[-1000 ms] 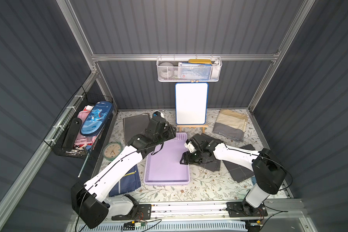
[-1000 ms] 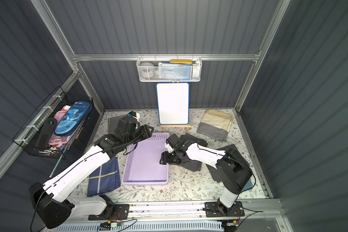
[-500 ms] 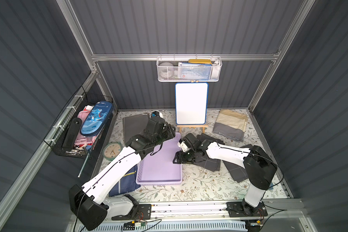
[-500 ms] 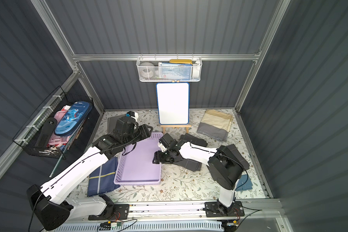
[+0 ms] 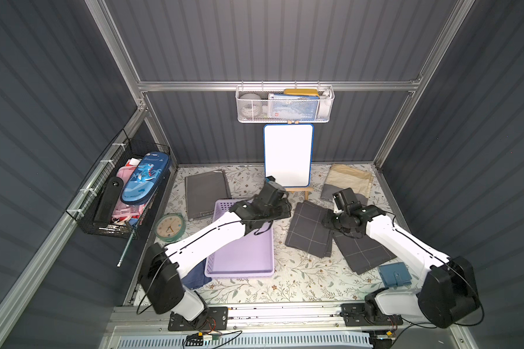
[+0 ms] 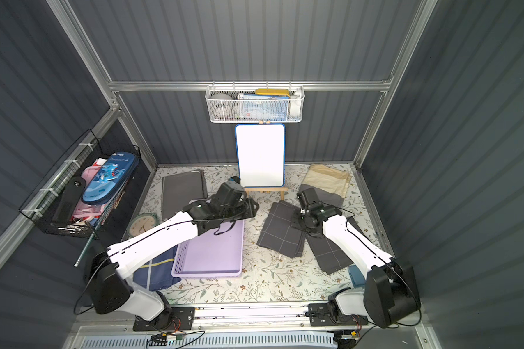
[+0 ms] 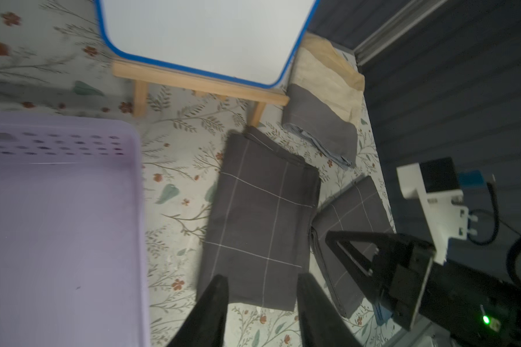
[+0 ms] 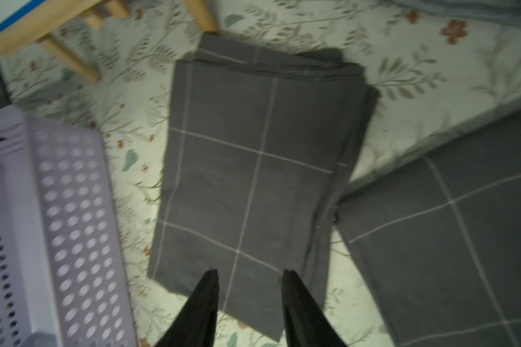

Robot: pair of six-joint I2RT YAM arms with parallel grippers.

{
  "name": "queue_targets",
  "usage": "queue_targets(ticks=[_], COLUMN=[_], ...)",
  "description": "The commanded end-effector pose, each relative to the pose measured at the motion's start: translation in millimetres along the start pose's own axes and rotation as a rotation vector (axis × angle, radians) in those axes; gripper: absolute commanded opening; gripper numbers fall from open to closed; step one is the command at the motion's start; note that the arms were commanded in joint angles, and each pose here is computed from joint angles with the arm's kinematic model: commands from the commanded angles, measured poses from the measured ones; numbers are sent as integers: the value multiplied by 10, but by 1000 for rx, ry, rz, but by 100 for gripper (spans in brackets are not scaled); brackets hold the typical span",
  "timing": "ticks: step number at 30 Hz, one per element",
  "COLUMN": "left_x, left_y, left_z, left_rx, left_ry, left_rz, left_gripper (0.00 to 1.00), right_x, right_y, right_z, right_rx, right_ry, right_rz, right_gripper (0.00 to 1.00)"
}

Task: Put the folded pillowcase in the basket
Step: Pick up the pillowcase from the center of the board.

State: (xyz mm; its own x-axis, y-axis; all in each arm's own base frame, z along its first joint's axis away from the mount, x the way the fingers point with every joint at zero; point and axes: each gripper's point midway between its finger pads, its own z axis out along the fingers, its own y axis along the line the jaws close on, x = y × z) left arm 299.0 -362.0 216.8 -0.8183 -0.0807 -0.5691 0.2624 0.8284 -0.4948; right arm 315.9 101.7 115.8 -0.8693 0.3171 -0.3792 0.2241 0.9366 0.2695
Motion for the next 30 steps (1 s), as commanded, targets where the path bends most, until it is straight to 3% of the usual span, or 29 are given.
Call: queue_targets(ticks=[1, 5, 10, 21, 30], left_x=[237, 434, 586, 948, 1172], left_y=[-214, -214, 61, 586, 782], left_z=[376, 712, 931, 984, 841], left_rx=[15, 3, -150, -425, -503], left_ry=[71, 116, 151, 265, 314], left_rz=[-15, -51, -106, -143, -188], left_gripper=[43, 46, 50, 58, 59], right_x=[-199, -384, -512, -636, -502], right_y=[-256, -452, -493, -517, -587], right_z=[101, 331, 599, 908, 1158], right_rx=[116, 190, 225, 247, 253], right_ry=[-10, 49, 87, 135, 216], right_rz=[22, 47, 13, -2, 3], right_gripper=[52, 58, 61, 64, 66])
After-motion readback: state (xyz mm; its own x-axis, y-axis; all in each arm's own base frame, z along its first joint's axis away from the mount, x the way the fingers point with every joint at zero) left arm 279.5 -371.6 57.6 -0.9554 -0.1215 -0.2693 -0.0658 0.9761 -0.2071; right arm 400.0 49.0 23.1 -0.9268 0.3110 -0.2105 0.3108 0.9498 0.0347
